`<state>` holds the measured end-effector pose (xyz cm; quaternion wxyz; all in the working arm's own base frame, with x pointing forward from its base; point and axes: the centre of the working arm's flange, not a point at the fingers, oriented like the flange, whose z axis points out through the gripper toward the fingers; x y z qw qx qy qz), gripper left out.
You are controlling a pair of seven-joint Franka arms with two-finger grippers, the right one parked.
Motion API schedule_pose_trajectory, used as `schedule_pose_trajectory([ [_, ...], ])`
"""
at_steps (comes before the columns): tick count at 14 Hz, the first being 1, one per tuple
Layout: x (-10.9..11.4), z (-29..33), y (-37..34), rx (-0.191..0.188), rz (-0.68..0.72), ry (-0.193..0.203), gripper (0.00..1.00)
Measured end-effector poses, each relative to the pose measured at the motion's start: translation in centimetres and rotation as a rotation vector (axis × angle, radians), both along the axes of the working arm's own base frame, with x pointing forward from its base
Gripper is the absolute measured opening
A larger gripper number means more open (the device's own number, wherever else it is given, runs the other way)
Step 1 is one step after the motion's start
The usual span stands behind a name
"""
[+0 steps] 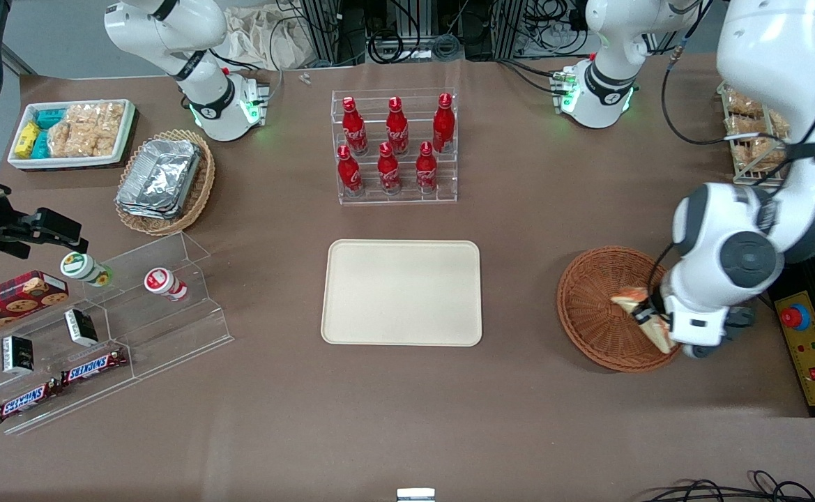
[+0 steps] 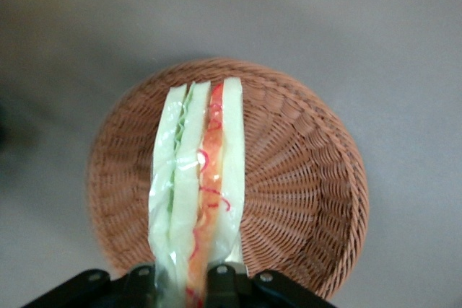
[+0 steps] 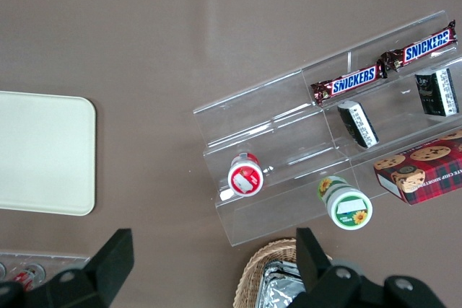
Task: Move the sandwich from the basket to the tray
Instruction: 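Lift the sandwich and carry it with the left gripper over the cream tray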
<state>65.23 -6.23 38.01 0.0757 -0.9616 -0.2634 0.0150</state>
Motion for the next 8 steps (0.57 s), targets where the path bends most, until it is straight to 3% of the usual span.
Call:
schedule_pose_trajectory([
  [1,0.4,3.5,0.3,0.001,-0.04,0.027,0.16],
  [3,0.0,9.5,0.0,-0.043,-0.096,0.077,0.16],
  [8,-2.4,14.4,-9.4,-0.129,-0.279,0.098,0.16],
])
